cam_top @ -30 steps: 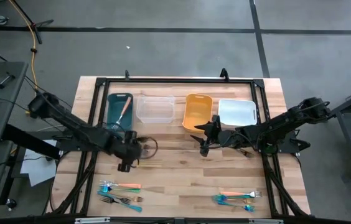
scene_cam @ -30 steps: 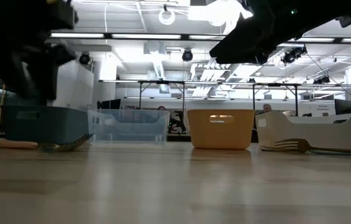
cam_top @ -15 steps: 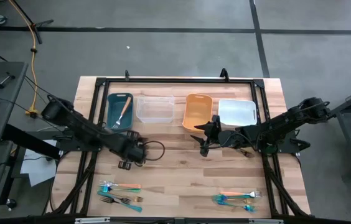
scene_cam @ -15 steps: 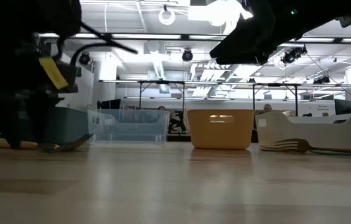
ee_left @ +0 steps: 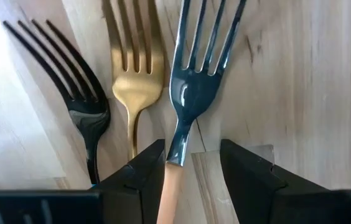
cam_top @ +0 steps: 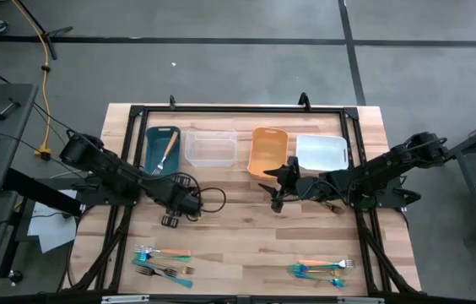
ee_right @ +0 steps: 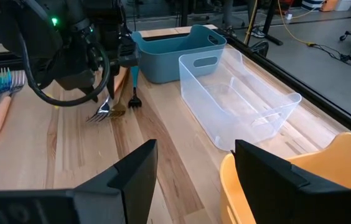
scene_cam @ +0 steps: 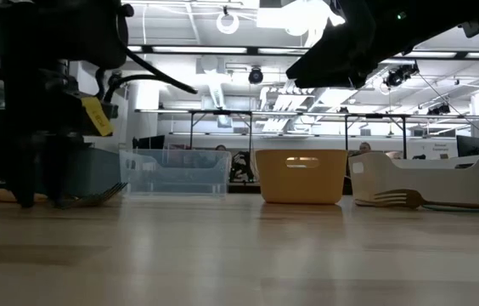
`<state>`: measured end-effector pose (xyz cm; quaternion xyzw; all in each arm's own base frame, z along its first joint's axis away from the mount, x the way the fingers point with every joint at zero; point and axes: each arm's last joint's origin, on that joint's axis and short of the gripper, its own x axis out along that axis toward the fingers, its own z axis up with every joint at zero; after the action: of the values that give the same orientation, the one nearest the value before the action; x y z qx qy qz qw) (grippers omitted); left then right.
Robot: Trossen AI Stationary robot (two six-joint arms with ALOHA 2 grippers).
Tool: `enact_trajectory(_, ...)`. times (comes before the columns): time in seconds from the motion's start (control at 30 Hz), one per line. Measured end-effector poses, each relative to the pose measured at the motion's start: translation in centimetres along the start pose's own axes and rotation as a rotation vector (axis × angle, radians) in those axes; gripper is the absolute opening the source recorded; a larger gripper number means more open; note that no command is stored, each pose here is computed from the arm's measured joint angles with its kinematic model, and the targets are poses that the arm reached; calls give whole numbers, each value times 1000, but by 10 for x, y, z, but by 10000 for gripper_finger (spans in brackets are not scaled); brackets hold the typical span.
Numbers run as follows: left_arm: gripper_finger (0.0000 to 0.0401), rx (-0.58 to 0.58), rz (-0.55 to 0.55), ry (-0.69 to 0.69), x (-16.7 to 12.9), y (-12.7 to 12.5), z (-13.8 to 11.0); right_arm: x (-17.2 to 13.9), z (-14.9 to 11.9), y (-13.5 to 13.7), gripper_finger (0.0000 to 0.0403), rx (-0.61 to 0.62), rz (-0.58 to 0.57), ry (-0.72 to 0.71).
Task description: Sort silverware by color (type)
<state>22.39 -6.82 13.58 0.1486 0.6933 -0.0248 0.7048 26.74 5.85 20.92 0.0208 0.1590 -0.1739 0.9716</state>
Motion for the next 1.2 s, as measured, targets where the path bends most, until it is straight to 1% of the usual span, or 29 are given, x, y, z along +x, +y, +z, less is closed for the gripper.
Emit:
enact_trajectory(0.17, 140, 18, -38, 4, 1, 3, 0, 0, 0, 0, 208, 17, 0, 0)
enact_trajectory(0.27, 123, 24, -65, 5, 1, 5, 0, 0, 0, 0, 208, 20, 1, 0)
enact_trajectory(0.5, 67, 1, -99, 4, 3, 10, 1, 0, 0, 0, 208, 19, 1, 0)
enact_trajectory(0.7, 57, 20, -100, -9, 3, 11, 2, 0, 0, 0, 208, 17, 1, 0)
enact_trajectory(0.77, 49, 2, -98, -9, 3, 11, 2, 0, 0, 0, 208, 17, 0, 0)
enact_trajectory(0.9, 14, -57, -110, -5, 2, 11, 3, 0, 0, 0, 208, 17, 1, 0)
enact_trajectory(0.97, 11, -86, -111, 8, -1, 12, 5, 0, 0, 0, 208, 17, 0, 0)
enact_trajectory(1.1, 9, -93, -107, 4, -17, 15, 13, 0, 0, 0, 208, 16, 0, 0)
enact_trajectory(1.2, 8, -101, -114, -62, -35, 18, 21, 0, 0, 0, 208, 13, 0, 5)
